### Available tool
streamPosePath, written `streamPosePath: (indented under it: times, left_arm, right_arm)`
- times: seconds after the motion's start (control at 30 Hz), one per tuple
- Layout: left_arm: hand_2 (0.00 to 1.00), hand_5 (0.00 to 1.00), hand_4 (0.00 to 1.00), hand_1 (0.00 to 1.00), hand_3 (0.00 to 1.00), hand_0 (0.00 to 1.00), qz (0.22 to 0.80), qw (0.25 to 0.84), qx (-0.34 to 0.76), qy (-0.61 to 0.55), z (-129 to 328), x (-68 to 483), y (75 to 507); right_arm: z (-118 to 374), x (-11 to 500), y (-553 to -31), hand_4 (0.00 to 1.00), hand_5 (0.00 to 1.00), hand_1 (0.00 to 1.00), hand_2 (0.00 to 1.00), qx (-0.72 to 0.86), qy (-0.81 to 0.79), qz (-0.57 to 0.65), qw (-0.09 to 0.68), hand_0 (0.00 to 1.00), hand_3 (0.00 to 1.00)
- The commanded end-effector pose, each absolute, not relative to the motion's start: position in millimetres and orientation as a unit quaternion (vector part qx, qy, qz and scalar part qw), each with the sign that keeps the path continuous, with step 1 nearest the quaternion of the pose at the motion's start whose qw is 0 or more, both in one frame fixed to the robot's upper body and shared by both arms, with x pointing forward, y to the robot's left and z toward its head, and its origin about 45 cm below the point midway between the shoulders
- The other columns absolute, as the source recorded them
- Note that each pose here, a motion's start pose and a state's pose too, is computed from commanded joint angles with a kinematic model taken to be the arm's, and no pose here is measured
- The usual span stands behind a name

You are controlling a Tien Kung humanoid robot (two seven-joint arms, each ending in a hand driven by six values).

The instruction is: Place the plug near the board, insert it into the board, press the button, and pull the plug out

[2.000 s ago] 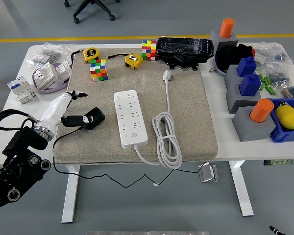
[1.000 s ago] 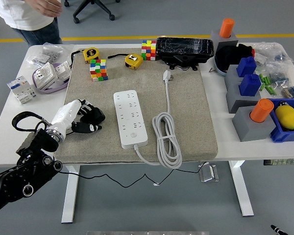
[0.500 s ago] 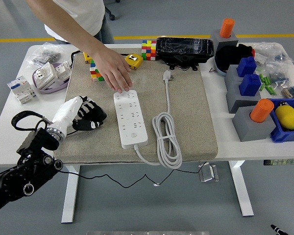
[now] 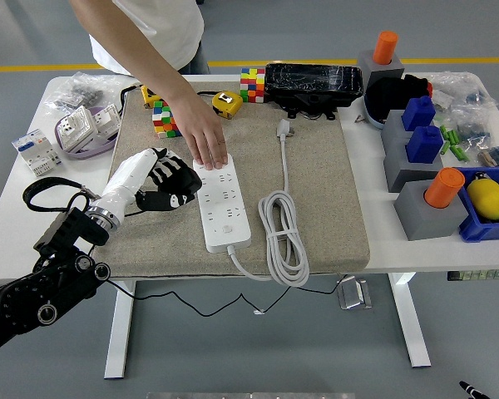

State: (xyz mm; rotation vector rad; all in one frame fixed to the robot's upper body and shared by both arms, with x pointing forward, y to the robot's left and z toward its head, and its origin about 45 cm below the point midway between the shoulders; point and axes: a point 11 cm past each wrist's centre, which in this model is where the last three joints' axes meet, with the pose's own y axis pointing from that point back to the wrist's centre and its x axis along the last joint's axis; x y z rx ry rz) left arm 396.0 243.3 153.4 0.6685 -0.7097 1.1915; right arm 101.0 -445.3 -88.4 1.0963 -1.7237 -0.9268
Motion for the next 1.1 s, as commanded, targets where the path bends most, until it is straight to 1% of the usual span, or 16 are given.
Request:
streamPosePath:
  times: [0.03, 0.5, 1.1]
  left_arm:
    - [0.435, 0.002, 0.760, 0.368, 0.535, 0.365, 0.535, 0.720, 0.302, -0.322, 153.1, 396.8, 241.9]
    - [0.443, 0.002, 0.759, 0.389, 0.535, 0.390, 0.498, 0.735, 0.313, -0.336, 146.9, 401.1, 227.0]
    - [0.455, 0.002, 0.748, 0.414, 0.540, 0.404, 0.489, 0.728, 0.335, -0.344, 140.0, 403.3, 235.1]
  right_arm:
    - [-88.3, 101.1, -445.3, 0.948, 0.497, 0.641, 0.647, 0.440, -0.692, -0.372, 0.434, 0.603, 0.553]
    - [-88.2, 100.6, -445.9, 0.947, 0.497, 0.641, 0.647, 0.440, -0.692, -0.373, 0.434, 0.603, 0.552]
    - [-87.7, 102.9, -445.1, 0.946, 0.494, 0.641, 0.646, 0.443, -0.692, -0.371, 0.433, 0.603, 0.552]
